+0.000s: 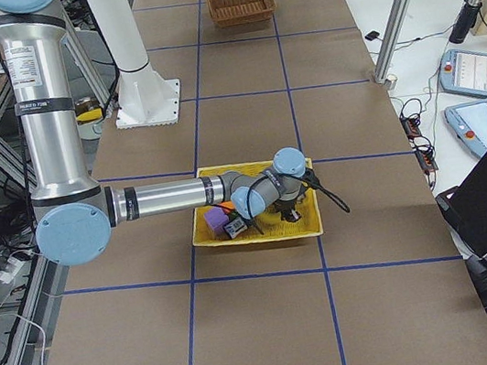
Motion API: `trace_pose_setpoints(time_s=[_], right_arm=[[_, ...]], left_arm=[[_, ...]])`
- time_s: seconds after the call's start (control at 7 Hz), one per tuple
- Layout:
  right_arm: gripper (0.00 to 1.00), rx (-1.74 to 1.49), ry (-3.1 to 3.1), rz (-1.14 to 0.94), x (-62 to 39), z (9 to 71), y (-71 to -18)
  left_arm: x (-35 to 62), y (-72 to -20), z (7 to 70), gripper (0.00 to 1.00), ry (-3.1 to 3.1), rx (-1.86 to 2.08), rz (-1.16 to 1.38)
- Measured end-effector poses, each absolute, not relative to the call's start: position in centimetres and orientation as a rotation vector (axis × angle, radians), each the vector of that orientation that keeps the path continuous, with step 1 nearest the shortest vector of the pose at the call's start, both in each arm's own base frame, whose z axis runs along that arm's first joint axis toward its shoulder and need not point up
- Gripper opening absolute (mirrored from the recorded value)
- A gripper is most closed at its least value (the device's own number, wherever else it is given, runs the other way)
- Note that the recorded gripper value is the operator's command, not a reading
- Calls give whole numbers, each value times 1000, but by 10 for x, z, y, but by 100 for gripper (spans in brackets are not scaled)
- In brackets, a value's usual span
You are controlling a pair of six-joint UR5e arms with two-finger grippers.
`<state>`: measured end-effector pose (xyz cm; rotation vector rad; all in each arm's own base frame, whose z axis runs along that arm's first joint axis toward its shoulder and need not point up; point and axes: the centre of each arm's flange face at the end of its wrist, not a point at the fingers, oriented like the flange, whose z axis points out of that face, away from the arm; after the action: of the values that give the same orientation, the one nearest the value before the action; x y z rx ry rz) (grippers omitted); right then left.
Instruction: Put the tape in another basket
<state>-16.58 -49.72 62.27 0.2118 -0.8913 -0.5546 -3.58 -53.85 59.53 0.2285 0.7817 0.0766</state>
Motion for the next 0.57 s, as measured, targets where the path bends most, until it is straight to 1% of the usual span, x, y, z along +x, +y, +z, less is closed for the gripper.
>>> trace_pose_setpoints(time_s=[0.29,0.57], right_arm=[[0,216,-1007,-552,-159,599,-501],[0,234,-1104,-504,-164,539,-522]], left_arm=[[-35,-543,587,99,782,248,88],[-33,-549,575,99,786,292,108]])
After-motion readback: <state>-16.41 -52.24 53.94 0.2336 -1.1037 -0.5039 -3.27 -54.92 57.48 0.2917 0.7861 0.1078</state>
